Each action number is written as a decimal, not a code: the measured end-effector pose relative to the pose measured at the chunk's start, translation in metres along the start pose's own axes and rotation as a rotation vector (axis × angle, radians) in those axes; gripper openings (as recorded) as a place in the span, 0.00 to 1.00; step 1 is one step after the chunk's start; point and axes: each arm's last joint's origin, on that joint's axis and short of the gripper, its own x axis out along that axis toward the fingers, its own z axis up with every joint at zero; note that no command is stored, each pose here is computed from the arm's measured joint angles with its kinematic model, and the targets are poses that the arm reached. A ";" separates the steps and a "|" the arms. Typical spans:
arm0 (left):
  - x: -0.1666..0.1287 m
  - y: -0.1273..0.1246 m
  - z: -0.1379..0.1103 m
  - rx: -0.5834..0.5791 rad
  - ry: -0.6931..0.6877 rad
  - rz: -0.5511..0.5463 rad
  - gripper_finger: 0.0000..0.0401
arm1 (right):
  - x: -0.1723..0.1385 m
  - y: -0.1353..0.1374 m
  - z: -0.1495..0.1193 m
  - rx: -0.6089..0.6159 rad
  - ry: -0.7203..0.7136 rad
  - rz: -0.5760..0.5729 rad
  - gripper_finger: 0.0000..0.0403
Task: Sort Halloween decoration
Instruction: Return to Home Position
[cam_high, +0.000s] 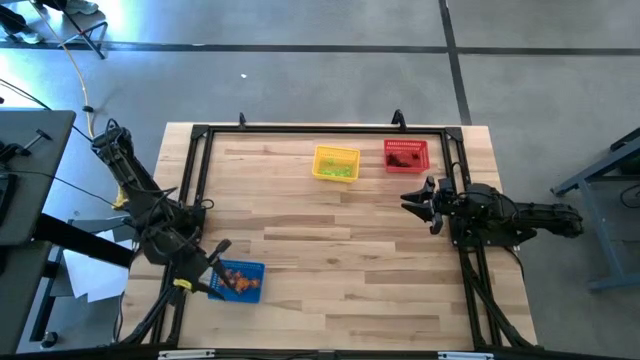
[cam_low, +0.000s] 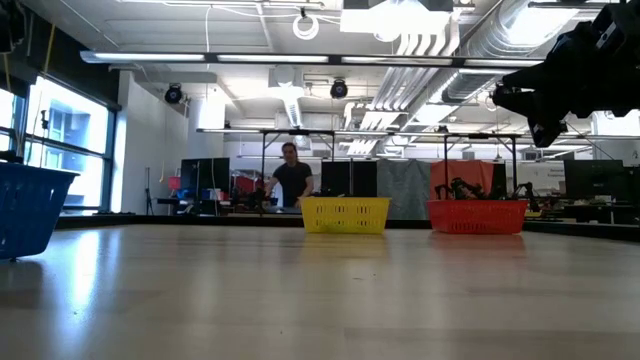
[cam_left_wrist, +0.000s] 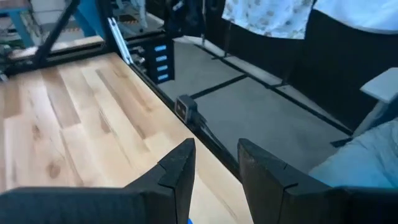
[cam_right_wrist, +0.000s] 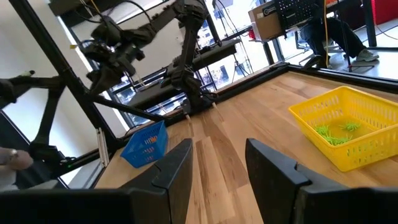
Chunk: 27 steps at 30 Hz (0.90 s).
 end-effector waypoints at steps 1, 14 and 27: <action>-0.002 0.001 -0.007 -0.004 -0.004 -0.007 0.28 | 0.000 0.000 0.000 0.000 0.000 0.000 0.36; -0.027 0.014 -0.077 -0.132 -0.039 -0.132 0.28 | 0.000 0.000 0.000 0.000 0.000 0.000 0.36; -0.034 0.028 -0.111 -0.223 -0.144 -0.089 0.28 | 0.000 0.000 0.000 0.000 0.000 0.000 0.36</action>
